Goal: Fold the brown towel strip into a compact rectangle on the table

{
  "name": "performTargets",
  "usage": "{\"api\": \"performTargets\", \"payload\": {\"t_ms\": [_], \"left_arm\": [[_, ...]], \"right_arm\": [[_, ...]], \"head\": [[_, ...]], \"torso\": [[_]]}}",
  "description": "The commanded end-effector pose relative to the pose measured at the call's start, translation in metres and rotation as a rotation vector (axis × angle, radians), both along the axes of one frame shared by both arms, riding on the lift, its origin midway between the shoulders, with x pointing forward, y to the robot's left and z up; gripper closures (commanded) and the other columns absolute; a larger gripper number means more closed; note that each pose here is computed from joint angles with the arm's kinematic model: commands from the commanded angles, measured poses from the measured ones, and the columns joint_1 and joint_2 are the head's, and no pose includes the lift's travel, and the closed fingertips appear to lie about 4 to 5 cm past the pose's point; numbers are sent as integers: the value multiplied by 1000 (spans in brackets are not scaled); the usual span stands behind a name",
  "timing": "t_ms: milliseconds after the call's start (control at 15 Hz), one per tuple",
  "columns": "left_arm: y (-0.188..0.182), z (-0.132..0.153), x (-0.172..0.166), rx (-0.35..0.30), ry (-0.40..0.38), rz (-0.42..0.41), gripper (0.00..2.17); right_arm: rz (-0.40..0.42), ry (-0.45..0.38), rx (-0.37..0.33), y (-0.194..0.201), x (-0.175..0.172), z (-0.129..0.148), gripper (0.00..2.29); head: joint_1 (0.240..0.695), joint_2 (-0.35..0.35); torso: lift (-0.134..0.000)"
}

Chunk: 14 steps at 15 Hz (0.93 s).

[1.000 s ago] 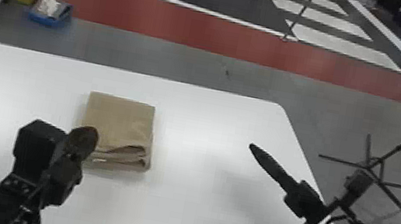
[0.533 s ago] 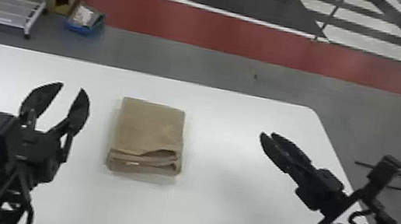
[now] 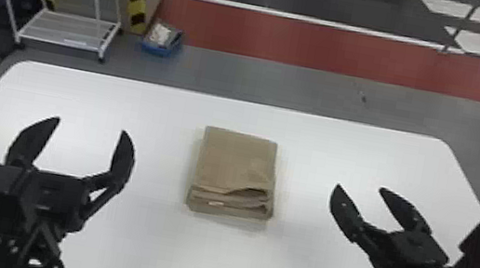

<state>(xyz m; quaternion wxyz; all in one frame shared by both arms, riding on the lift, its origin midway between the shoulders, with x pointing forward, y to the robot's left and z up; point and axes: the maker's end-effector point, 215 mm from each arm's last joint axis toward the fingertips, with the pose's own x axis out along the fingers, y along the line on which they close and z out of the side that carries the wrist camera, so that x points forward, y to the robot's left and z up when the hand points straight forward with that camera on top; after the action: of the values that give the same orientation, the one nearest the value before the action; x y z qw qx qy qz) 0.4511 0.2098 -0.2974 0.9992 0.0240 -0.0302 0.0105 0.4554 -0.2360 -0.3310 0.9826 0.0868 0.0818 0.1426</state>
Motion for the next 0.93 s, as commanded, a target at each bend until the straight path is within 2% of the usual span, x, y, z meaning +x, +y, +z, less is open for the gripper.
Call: {"api": "performTargets", "payload": {"t_ms": [0, 67, 200, 267, 533, 667, 867], "left_arm": [[12, 0, -6, 3, -11, 20, 22], [14, 4, -9, 1, -28, 22, 22], [24, 10, -14, 4, -54, 38, 22], [28, 14, -17, 3, -73, 42, 22], [20, 1, -21, -11, -42, 16, 22], [4, -5, -24, -11, -28, -45, 22], [-2, -10, -27, -7, -13, -71, 22]], "right_arm": [[-41, -13, 27, 4, -7, -1, 63], [-85, -25, 30, -3, -9, 1, 63], [-107, -26, 47, -8, -16, -4, 63], [-111, -101, 27, -11, -19, 11, 63], [-115, -172, -3, -10, -34, 20, 63], [-121, -221, -14, -10, -42, 31, 66], [-127, -217, -17, -13, -47, 30, 66]], "head": [[695, -46], [695, -27], [695, -23], [695, -21], [695, -16], [695, -21], [695, -49]], "torso": [[-117], [-117], [-117], [-117], [-117], [-117], [-117]]}}
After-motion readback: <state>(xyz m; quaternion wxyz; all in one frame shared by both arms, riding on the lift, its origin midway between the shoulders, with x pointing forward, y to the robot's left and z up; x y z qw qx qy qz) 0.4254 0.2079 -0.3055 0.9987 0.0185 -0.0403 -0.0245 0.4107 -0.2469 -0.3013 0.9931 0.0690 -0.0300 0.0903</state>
